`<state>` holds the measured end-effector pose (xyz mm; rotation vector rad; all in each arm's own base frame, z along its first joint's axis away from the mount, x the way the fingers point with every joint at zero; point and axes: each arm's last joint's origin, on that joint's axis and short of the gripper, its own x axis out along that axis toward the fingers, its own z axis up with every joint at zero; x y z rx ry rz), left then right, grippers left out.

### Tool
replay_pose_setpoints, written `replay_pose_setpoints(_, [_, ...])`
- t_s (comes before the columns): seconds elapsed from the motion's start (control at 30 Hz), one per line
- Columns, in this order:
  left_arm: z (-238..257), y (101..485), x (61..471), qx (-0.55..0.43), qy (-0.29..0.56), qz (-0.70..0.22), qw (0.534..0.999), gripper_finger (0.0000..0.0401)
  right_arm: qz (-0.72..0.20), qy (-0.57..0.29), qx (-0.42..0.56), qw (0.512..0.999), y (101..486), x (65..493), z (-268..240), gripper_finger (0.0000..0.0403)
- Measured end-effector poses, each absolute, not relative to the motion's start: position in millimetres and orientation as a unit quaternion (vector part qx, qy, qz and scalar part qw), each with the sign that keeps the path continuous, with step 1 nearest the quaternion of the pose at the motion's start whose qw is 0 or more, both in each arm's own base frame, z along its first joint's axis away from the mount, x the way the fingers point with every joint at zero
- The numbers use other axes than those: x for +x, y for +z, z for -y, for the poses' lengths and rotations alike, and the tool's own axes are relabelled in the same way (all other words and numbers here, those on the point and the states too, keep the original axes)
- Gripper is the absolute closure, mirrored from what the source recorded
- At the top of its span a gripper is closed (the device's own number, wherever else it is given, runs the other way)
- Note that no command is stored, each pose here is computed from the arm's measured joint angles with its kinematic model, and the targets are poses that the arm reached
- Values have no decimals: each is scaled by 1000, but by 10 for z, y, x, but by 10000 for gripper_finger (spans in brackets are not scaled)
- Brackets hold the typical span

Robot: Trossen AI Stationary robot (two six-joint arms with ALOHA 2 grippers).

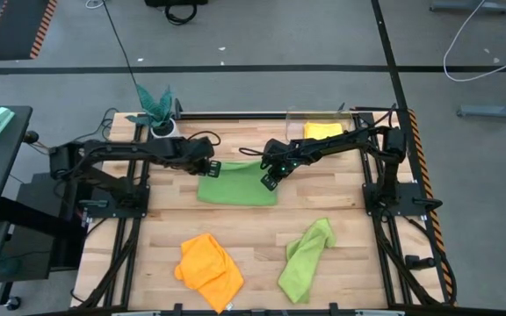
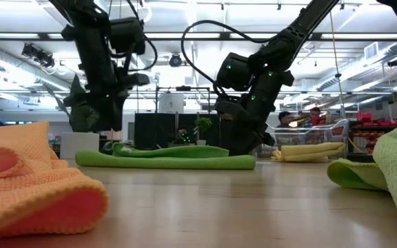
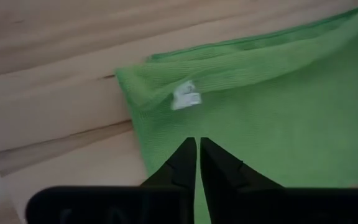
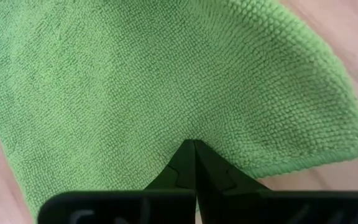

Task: Fold microfiber towels
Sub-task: Fold the green towel

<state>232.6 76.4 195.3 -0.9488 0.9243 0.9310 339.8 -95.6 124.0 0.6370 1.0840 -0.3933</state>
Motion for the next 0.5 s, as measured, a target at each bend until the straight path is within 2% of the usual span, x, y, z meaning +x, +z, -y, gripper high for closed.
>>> replay_pose_setpoints(0.27, [-869, 1767, 2364, -416, 436, -440, 666, 392, -500, -185, 303, 790, 1243, 3407, 946, 402])
replay_pose_setpoints(0.5, [-1032, 1659, 2387, -411, 458, -431, 660, 378, -498, -182, 300, 793, 1246, 3430, 888, 403])
